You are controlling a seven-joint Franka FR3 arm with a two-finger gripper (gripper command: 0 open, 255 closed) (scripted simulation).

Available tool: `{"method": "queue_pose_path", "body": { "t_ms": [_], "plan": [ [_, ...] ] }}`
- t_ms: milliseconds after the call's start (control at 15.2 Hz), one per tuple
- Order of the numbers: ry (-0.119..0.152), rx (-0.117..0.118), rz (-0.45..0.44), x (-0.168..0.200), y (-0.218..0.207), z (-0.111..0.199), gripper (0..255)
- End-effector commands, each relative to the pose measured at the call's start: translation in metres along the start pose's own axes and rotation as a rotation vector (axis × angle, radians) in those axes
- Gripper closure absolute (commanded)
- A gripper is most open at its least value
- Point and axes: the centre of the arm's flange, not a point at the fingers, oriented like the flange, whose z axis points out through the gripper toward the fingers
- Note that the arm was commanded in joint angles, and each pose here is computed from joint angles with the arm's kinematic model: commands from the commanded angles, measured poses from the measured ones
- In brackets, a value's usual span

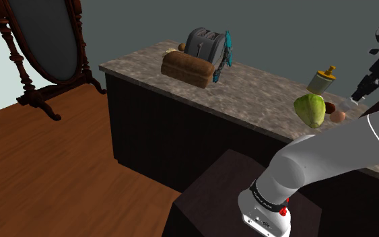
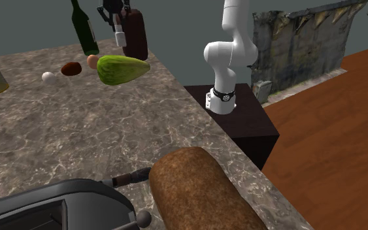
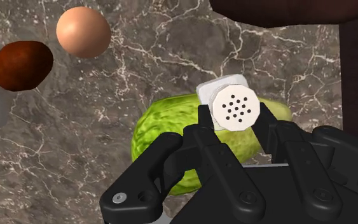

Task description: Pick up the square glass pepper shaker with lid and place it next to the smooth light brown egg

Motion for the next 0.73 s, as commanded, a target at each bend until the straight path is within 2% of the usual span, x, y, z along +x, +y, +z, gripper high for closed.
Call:
{"method": "queue_pose_path", "body": {
  "t_ms": [0, 660],
  "plan": [
    [0.0, 0.0, 0.0, 0.001, 0.001, 0.01, 255],
    [0.0, 0.0, 0.0, 0.001, 0.0, 0.063, 255]
  ]
}}
